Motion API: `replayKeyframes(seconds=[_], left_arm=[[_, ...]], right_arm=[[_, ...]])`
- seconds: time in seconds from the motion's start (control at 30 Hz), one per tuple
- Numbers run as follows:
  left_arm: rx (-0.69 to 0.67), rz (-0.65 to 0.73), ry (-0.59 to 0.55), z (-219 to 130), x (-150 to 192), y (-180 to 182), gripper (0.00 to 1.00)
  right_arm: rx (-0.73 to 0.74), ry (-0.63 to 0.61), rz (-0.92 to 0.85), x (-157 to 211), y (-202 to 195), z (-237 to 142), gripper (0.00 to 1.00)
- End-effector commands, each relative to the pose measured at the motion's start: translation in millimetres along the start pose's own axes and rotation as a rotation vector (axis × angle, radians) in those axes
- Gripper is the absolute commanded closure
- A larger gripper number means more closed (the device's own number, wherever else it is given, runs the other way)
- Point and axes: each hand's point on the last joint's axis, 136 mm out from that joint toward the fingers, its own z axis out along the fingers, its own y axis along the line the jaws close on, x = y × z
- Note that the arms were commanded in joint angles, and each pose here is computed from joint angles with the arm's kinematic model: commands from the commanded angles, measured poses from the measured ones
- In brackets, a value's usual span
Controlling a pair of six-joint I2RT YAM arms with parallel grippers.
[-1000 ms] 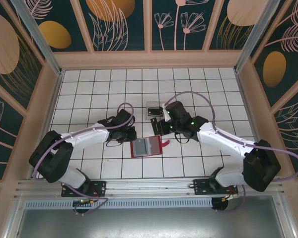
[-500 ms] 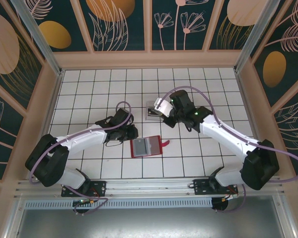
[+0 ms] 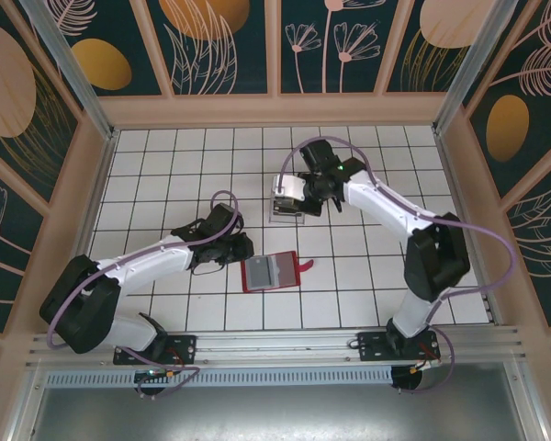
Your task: Take the credit cards out of the card holder
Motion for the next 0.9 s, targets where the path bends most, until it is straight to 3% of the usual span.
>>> replayKeyframes(seconds=[0.0,0.53,0.87], left_arm=[[0.004,-0.015,-0.011,-8.1,0.9,0.2,0.82],[-0.005,-0.023,-0.015,-11.9,2.2,2.5,0.82],[-0.005,-0.032,-0.020,-14.3,5.2,6.3,0.82]], right_arm=[[-0.103,0.022,-0.031,3.9,3.8,3.4,1.00],[-0.193,0.091,-0.016,18.9,-15.9,41.8,1.00],[-0.292,0.104,0.020,19.9,0.6,57.6,1.00]])
